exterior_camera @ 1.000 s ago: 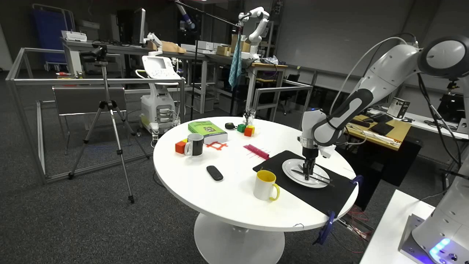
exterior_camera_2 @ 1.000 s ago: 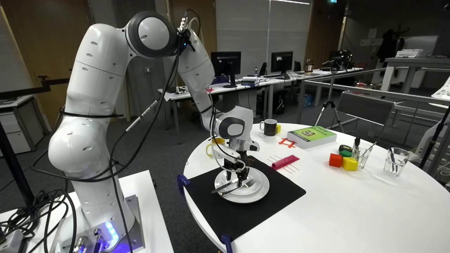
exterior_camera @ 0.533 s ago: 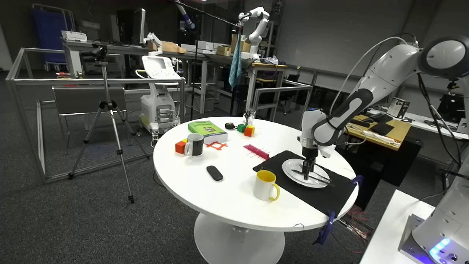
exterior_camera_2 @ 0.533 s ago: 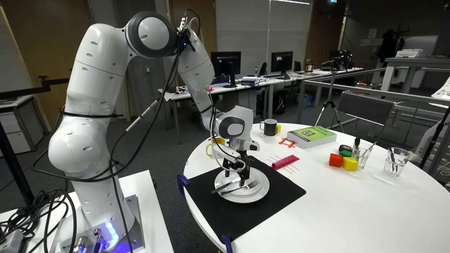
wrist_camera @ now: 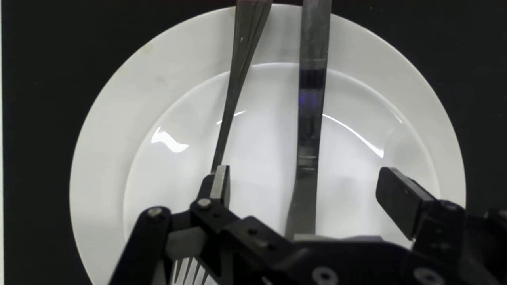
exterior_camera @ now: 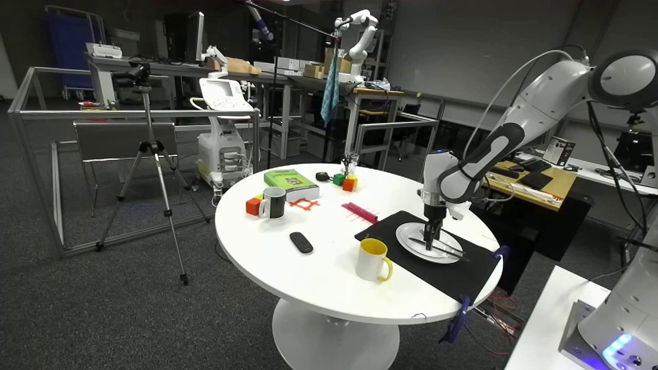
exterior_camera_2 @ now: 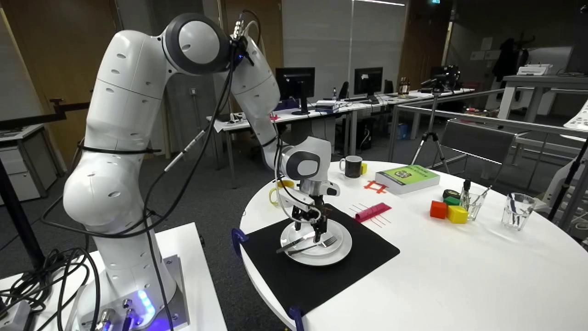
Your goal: Move the knife to the left of the fork
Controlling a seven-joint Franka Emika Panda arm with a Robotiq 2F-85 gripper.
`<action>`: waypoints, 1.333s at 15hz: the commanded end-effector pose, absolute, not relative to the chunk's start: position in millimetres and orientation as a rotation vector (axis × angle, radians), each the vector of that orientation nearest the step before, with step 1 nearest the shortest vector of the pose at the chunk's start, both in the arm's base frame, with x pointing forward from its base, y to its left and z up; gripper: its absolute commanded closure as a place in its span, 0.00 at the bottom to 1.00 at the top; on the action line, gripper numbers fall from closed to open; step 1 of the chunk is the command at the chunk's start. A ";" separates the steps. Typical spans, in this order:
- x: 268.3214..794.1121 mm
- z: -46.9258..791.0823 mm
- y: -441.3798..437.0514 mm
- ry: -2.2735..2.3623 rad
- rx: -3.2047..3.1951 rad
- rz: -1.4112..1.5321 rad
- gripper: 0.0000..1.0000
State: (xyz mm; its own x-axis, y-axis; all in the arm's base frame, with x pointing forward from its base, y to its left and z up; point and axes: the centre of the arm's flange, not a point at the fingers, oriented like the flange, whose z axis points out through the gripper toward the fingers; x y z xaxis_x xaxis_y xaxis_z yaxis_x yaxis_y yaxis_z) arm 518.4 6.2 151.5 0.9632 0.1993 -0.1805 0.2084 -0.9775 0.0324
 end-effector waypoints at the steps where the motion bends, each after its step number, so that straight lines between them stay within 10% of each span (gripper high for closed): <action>1: 514.3 164.1 1.0 0.241 3.055 -0.256 0.00; 20: 513.6 158.7 -9.3 0.083 3.094 -0.205 0.00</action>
